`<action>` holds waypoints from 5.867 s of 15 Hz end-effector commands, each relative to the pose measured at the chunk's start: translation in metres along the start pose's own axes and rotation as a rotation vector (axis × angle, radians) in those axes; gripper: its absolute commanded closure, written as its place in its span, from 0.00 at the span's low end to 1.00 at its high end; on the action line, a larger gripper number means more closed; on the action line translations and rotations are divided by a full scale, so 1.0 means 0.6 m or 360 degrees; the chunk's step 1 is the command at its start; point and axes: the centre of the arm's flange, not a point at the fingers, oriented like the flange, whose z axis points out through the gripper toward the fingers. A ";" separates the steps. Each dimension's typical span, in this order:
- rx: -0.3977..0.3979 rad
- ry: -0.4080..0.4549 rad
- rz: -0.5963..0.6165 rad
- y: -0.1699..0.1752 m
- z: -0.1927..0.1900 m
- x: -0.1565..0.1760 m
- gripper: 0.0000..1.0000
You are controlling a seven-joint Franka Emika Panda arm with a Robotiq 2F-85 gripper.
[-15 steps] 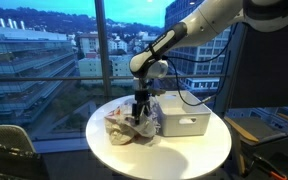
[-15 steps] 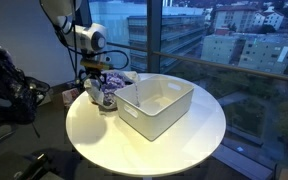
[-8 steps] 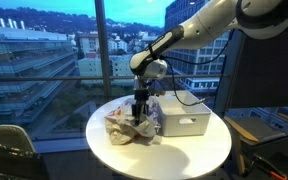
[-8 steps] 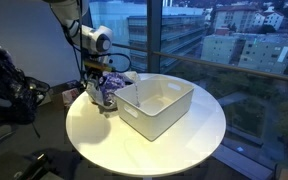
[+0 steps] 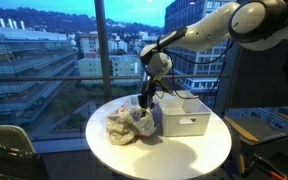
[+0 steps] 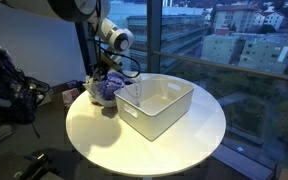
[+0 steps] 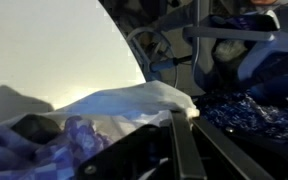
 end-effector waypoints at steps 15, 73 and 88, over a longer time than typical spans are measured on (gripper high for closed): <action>-0.0008 0.0452 -0.0355 -0.313 -0.146 0.003 1.00; -0.1405 0.0667 0.0989 -0.018 -0.006 -0.058 0.00; -0.1730 0.0776 0.0989 -0.019 0.025 -0.041 0.92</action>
